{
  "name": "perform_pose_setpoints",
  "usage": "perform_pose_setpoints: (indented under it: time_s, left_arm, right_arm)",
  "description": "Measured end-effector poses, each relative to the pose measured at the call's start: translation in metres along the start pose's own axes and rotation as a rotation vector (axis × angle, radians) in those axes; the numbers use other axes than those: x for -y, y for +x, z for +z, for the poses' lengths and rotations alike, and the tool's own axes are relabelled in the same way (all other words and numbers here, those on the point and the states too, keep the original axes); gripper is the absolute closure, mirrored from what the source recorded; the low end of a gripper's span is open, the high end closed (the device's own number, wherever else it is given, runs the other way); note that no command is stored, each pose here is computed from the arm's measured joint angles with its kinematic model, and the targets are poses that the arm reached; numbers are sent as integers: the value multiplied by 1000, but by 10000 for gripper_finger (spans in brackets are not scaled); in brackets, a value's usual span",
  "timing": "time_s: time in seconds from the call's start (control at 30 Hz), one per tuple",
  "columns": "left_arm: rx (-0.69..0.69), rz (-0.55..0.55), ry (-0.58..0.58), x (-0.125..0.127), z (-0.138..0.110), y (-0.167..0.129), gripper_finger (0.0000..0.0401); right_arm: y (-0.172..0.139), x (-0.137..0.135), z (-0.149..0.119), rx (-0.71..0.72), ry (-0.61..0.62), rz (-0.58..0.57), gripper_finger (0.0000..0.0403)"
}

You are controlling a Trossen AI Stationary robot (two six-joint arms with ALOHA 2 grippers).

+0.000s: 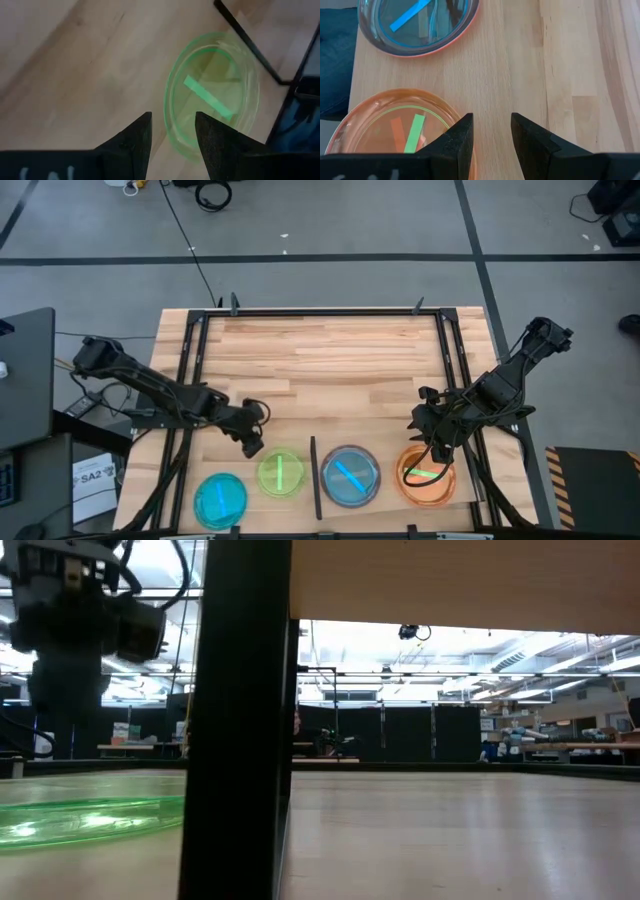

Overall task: Place and stack plates onto a shelf
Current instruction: Stack the green plate on the orange plates on the shelf

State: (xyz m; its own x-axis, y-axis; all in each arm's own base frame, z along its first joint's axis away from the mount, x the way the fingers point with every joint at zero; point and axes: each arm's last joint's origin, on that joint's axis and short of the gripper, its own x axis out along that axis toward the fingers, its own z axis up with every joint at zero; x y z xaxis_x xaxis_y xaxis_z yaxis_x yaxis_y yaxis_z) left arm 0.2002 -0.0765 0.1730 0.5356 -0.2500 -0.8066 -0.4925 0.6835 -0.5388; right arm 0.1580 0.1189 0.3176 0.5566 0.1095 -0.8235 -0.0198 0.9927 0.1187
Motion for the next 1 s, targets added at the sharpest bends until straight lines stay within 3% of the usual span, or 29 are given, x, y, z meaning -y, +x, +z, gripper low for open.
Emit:
perform_pose_setpoints:
  time_s: [0.23,0.67,1.0]
  left_arm:
    - [25,-91,-70,-8,-12,11,244]
    - [100,-53,-76,-5,-27,17,244]
    - [86,-32,-83,-4,-32,40,244]
  right_arm:
    - [0,0,0,3,1,1,265]
    - [0,0,0,4,2,1,265]
    - [0,0,1,7,3,4,265]
